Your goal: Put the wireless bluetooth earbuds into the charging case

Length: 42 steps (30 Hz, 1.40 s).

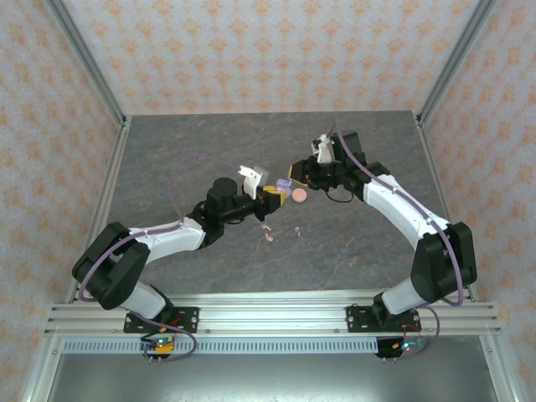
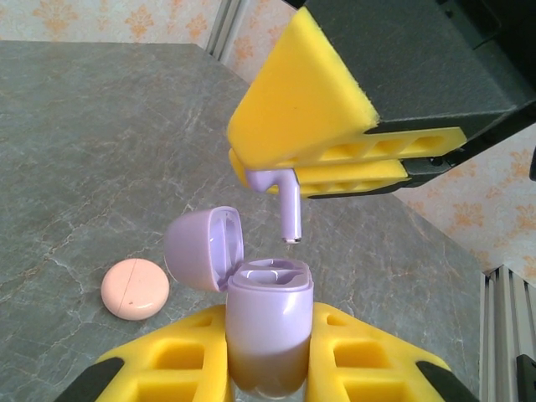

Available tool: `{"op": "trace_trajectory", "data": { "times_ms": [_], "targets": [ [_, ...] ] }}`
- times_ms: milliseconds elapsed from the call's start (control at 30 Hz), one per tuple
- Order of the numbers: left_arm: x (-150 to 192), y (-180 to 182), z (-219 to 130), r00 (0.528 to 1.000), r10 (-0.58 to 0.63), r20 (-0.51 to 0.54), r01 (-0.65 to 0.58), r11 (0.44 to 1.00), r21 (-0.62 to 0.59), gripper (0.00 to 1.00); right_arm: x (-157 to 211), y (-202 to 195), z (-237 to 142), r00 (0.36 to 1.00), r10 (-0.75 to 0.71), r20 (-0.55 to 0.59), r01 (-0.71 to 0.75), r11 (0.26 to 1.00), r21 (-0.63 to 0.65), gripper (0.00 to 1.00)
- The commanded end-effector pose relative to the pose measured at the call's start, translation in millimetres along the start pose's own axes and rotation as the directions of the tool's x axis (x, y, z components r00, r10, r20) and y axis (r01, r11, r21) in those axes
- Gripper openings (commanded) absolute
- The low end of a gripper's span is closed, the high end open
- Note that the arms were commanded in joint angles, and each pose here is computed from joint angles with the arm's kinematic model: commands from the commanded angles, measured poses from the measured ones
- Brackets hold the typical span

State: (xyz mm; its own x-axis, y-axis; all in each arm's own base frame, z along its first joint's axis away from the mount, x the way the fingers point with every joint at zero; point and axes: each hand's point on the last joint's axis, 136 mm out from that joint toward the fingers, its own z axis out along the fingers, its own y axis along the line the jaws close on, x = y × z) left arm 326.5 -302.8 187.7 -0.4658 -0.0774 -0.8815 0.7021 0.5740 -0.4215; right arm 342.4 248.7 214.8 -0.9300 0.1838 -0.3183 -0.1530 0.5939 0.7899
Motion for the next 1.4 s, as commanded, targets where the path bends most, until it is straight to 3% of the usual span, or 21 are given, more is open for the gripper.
{"op": "trace_trajectory", "data": {
  "times_ms": [0, 1367],
  "targets": [
    [-11, -9, 7, 1.000, 0.007, 0.017, -0.007, 1.000, 0.026, 0.20, -11, 13, 1, 0.999, -0.026, 0.032, 0.027, 0.999, -0.026, 0.25],
    [-26, -2, 1, 0.996, -0.042, 0.078, 0.045, 0.998, -0.039, 0.20, 12, -9, 13, 0.999, -0.021, -0.031, 0.023, 0.997, 0.068, 0.24]
  ]
}}
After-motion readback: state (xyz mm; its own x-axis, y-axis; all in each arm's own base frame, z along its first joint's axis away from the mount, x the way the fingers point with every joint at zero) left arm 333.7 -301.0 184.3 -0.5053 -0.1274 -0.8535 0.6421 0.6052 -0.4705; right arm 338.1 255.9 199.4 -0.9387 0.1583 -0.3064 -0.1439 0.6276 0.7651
